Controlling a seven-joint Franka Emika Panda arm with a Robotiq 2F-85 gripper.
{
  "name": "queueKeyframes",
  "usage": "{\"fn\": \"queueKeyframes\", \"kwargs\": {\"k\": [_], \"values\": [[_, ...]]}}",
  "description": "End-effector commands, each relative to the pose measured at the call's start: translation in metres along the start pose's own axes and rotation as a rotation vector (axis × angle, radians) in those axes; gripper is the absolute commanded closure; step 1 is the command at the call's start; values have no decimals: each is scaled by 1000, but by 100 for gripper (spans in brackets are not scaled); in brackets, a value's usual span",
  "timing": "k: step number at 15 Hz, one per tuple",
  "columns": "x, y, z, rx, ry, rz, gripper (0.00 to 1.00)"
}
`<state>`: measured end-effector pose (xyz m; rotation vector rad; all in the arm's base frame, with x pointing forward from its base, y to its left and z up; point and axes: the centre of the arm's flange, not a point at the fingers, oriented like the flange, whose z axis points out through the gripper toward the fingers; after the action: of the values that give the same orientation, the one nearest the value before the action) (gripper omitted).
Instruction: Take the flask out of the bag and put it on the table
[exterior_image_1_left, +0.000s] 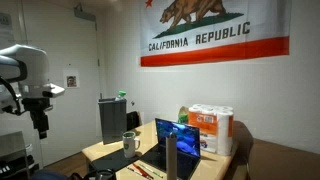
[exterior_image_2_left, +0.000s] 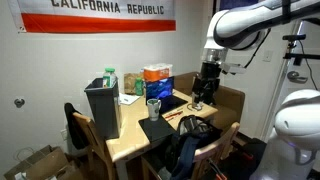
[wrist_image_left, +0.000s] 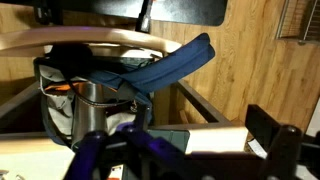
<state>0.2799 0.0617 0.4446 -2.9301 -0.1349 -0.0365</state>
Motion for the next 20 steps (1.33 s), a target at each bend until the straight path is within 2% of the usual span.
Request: {"fn": "queueKeyframes", "kwargs": {"k": [1,7,12,15,20], "values": [[-1,1,2,0,-5,1,0],[46,10,12,-4,-15,23,0],[95,25,30,-31,60,57,0],[127,39,48,-59,100,55,0],[177,69,92,-82,104,42,0]]}}
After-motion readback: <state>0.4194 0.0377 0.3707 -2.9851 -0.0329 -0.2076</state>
